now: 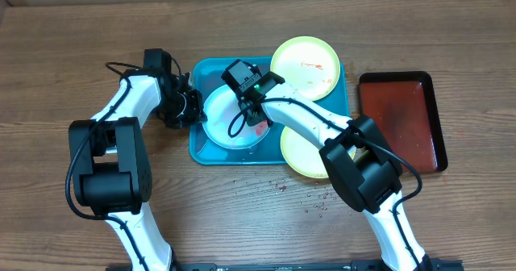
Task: Clean dirty plates on tray and stack at the side
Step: 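Scrub the white plate with the sponge while the left gripper holds it, then lift the white plate with the left gripper, raise the sponge right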
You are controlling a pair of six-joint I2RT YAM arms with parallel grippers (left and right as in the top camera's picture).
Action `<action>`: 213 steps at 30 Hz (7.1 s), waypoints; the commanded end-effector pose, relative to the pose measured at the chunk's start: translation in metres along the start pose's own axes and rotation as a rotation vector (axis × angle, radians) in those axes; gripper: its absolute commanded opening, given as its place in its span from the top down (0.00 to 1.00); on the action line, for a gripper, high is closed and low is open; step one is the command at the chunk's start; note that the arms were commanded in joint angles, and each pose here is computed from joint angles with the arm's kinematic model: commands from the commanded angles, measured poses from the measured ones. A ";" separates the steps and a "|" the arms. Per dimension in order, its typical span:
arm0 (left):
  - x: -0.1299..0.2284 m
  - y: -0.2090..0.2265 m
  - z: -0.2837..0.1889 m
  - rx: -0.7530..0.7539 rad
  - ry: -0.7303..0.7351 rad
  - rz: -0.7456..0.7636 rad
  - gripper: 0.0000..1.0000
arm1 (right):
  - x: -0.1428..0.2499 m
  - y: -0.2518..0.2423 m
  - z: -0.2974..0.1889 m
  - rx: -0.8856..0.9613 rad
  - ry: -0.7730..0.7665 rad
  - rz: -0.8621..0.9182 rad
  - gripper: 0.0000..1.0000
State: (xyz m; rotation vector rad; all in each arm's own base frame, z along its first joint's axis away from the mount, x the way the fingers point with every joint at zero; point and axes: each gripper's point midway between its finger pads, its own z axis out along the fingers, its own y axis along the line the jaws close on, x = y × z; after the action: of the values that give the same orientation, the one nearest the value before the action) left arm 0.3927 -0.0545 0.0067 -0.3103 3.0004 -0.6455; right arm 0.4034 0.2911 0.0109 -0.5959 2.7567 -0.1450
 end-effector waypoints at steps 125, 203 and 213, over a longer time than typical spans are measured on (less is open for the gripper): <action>-0.006 0.009 0.001 -0.029 -0.025 -0.012 0.95 | -0.039 -0.004 0.010 0.025 -0.175 -0.085 0.96; -0.073 -0.078 -0.201 -0.775 -0.364 0.427 0.96 | -0.028 -0.180 -0.200 -0.252 -0.175 0.367 0.96; -0.045 -0.106 -0.216 -0.992 -0.547 0.259 0.96 | -0.026 -0.190 -0.198 -0.204 -0.175 0.378 0.96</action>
State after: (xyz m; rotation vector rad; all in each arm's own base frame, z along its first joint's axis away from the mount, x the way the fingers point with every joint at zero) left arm 0.4378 -0.0558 0.2188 0.0925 2.6324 0.7774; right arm 0.4338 0.1433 0.2124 -0.1378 2.7371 0.2889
